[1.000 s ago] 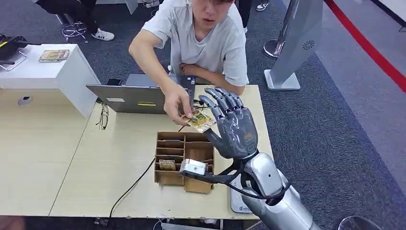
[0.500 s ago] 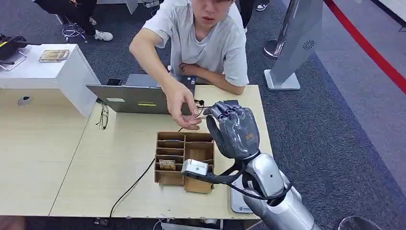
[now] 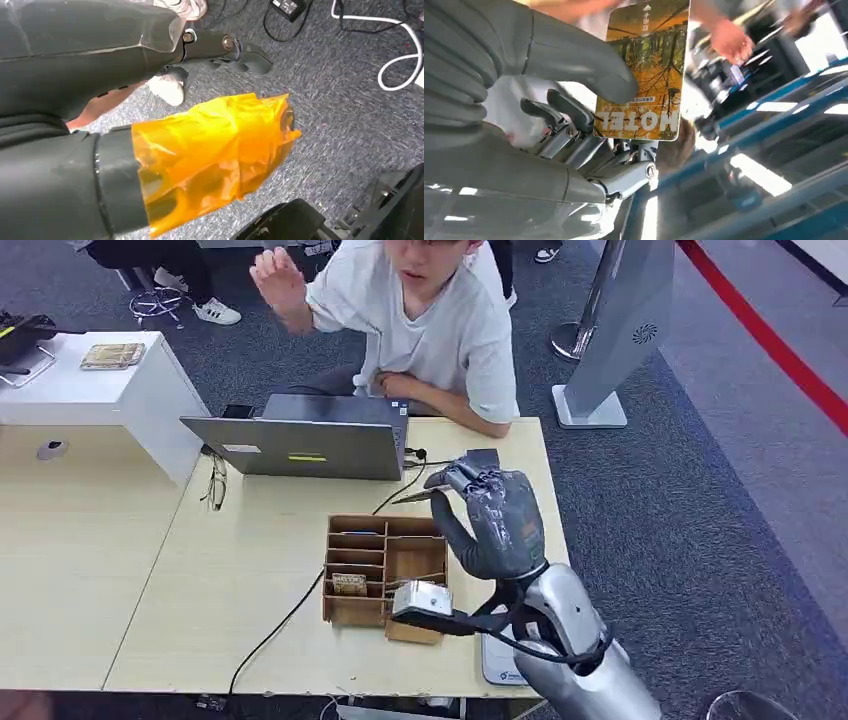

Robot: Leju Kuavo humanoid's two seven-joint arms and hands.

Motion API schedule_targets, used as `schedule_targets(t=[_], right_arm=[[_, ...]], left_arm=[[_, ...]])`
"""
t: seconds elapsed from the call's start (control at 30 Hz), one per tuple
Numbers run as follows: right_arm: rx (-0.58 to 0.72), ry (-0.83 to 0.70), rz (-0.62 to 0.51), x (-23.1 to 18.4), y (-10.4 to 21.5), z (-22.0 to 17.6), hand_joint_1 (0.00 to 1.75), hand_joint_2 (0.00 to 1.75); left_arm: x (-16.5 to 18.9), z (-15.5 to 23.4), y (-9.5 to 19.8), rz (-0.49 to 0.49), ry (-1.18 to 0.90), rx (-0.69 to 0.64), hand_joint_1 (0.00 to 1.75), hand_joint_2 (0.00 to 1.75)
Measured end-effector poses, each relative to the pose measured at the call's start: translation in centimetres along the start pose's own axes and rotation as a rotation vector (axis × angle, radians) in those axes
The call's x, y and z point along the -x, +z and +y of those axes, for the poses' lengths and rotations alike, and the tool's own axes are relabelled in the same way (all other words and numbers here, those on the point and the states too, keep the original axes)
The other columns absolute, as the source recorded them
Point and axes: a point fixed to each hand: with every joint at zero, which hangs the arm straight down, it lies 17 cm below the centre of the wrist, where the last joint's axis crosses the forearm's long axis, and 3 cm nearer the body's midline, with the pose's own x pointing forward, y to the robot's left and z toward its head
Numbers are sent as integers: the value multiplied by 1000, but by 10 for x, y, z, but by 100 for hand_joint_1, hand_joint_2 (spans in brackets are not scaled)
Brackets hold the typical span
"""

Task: Pass the card to the sensor for recognition and then transmit it.

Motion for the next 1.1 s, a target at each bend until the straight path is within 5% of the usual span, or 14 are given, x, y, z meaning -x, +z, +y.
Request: schedule_targets(t=[0.67,1.1], right_arm=[[-168,-1011,83,-10,69,12,175,175],[-307,-1312,239,7,127,43,175,175]], left_arm=[[2,6,-3,-18,28,-15,0,0],[5,6,-9,-32,35,-20,0,0]])
